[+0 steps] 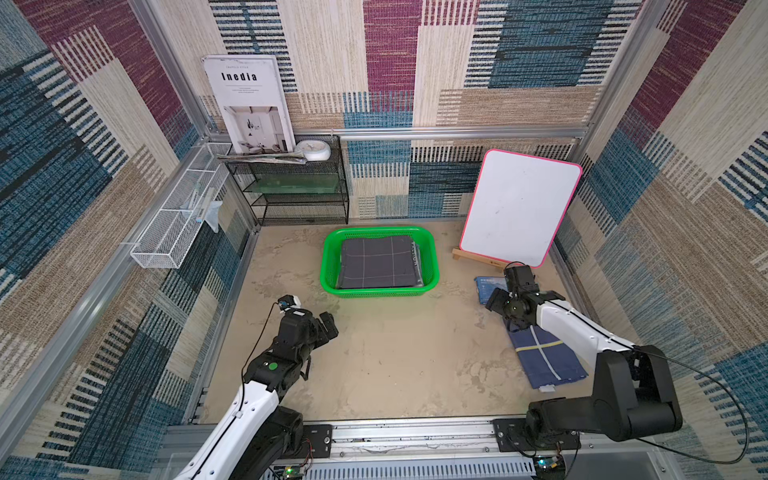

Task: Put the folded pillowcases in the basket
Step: Move the pillowcase to the center of the board.

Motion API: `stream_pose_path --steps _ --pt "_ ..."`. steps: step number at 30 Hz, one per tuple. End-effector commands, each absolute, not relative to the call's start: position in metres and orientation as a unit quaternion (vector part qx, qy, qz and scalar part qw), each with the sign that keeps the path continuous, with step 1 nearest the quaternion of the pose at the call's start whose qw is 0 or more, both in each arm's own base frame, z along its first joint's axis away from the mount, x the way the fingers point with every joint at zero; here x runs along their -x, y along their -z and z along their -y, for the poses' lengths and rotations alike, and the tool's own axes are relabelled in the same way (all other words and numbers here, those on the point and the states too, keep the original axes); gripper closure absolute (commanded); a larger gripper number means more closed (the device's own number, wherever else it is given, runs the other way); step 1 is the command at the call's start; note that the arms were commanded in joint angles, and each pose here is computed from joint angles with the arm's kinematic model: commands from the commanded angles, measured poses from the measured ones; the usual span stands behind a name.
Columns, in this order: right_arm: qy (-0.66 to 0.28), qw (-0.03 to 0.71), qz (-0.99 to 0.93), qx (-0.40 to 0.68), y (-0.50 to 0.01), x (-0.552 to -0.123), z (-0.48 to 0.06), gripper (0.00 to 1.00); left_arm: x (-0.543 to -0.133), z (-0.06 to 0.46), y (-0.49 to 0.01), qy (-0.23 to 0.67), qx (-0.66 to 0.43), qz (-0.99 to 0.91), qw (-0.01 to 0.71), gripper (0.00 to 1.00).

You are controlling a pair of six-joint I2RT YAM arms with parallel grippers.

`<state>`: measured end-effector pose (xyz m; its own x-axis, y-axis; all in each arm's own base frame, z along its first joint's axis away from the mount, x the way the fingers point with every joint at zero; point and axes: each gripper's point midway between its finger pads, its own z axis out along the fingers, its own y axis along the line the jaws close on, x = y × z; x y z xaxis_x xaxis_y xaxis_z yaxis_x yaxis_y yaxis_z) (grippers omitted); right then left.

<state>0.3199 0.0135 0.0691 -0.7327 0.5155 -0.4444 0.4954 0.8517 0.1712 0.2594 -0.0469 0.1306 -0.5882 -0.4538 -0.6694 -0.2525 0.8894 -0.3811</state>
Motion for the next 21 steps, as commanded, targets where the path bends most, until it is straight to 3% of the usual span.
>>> stream_pose_path --steps 1,11,21 --pt "-0.003 0.228 -0.934 -0.273 -0.059 -0.316 0.003 0.18 -0.262 0.049 -0.133 0.13 0.2 -0.88 0.41 0.01" --pt "-0.06 0.166 -0.947 -0.267 -0.014 -0.3 -0.028 0.21 -0.261 0.043 -0.136 0.115 0.198 -0.88 0.417 0.01" --pt "-0.141 0.155 -0.96 -0.186 -0.018 -0.283 -0.128 0.22 -0.262 0.04 -0.134 0.105 0.202 -0.88 0.416 0.01"
